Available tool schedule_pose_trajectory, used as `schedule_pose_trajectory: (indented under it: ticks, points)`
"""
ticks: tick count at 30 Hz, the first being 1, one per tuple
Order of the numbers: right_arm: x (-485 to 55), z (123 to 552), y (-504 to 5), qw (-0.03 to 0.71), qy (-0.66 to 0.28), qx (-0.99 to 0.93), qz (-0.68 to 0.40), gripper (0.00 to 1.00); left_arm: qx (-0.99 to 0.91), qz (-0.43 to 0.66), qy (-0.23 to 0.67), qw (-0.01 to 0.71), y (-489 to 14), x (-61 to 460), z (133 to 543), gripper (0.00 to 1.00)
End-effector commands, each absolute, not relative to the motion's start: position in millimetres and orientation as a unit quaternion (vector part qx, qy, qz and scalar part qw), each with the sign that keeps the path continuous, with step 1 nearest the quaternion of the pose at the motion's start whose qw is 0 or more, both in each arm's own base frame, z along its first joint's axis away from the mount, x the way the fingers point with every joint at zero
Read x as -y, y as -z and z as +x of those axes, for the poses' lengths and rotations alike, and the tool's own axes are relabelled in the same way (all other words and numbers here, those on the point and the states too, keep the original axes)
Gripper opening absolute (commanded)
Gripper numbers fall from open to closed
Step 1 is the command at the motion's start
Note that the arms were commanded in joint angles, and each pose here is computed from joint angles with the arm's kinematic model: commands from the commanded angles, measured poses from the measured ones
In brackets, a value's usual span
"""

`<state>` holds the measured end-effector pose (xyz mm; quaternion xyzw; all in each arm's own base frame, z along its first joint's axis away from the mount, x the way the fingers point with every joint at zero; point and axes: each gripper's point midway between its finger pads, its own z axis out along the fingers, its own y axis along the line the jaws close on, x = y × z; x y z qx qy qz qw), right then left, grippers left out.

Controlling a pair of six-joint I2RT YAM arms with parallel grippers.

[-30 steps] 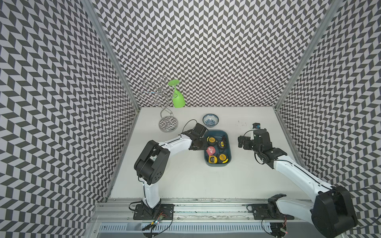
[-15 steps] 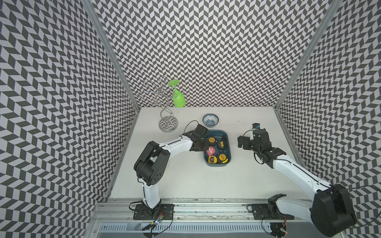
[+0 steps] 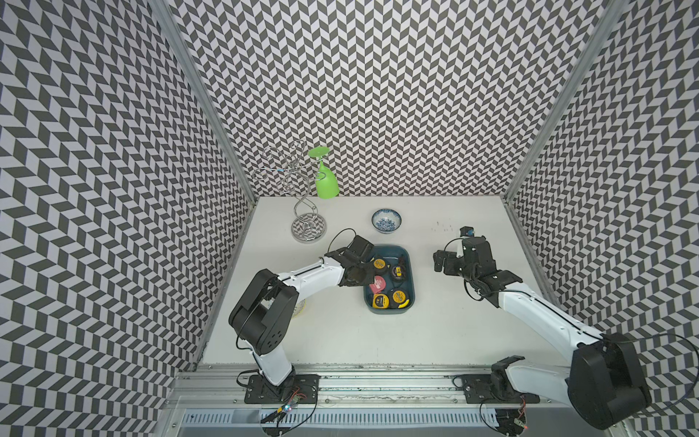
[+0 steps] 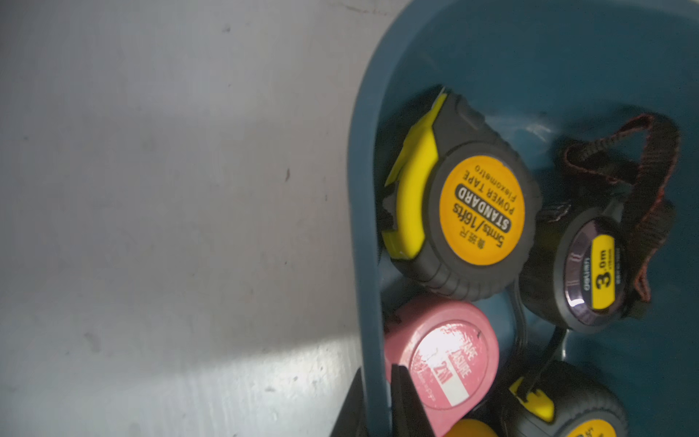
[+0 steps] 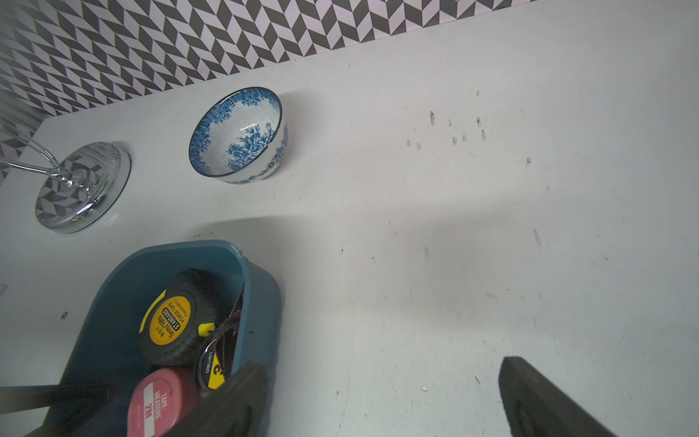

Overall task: Take the tape measure out of the storage box
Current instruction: Move the storage box to the center of the board.

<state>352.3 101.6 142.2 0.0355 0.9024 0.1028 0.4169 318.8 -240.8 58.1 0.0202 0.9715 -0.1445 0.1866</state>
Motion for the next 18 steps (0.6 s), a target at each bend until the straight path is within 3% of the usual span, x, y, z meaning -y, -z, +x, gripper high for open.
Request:
schedule_pose_trajectory:
  ticks: [1, 18]
  points:
    - [-110, 363, -158, 0.438, -0.124, -0.89, 0.035, 1.0, -0.978, 0.012, 0.119, 0.17, -56, 219, 299, 0.14]
    - [-127, 368, -157, 0.43, -0.148, -0.891, 0.015, 0.99, -0.986, -0.053, 0.062, 0.143, -50, 146, 223, 0.14]
